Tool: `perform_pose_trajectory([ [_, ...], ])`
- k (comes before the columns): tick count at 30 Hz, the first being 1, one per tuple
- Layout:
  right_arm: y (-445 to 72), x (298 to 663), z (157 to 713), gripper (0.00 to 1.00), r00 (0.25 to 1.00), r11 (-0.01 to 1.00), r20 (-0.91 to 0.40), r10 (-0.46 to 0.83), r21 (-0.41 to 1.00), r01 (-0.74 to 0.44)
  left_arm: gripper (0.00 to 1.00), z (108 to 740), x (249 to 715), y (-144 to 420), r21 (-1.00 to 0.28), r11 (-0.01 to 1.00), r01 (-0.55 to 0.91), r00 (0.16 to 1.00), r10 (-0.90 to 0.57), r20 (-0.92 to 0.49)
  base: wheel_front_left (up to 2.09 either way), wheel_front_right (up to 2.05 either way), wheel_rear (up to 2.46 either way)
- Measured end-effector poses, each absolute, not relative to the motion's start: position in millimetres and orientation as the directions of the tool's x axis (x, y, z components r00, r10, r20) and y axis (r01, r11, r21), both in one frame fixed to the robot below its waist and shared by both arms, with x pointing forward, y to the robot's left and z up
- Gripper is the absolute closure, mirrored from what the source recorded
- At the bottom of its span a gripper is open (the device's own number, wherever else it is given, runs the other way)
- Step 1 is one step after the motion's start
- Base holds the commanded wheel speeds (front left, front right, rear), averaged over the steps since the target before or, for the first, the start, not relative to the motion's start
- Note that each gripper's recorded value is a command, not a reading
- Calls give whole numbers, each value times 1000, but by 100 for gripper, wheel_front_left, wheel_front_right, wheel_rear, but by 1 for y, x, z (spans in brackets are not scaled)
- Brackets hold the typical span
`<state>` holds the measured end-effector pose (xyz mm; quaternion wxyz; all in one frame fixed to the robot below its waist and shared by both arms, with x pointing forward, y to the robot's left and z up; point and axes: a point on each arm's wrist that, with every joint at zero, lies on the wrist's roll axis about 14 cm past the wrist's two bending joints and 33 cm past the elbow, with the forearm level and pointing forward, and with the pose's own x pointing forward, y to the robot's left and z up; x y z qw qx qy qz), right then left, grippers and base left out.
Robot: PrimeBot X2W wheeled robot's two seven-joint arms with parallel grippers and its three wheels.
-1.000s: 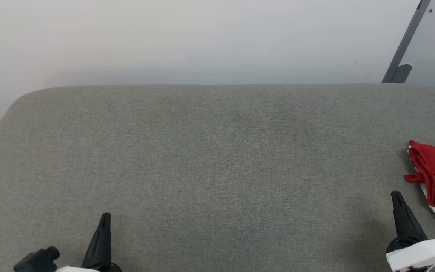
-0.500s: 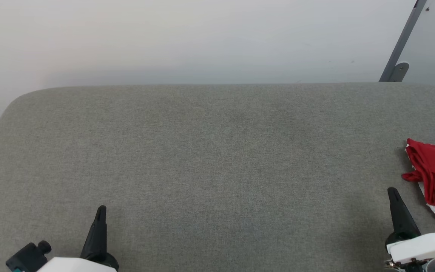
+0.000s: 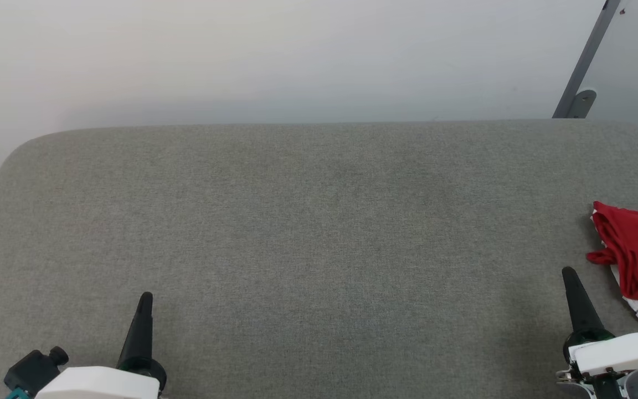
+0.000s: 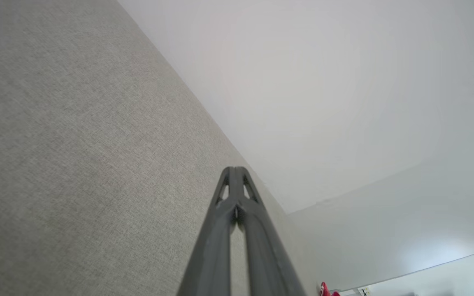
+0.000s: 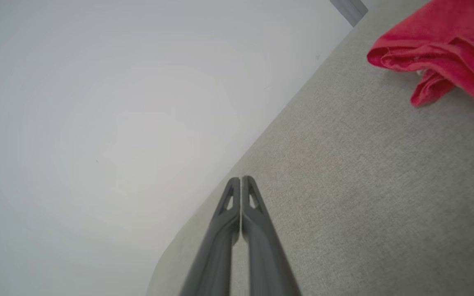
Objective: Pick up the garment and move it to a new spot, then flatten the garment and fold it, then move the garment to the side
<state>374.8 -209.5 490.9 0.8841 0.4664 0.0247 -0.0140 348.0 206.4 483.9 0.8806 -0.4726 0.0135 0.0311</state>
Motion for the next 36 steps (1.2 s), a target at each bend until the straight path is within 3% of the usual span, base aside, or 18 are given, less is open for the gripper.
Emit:
perform_pose_trajectory([
  [36, -204, 383, 497, 100, 999, 247, -41, -2, 968, 41, 100, 492, 370, 205, -969, 240, -51, 999, 25, -47, 0, 0, 0],
])
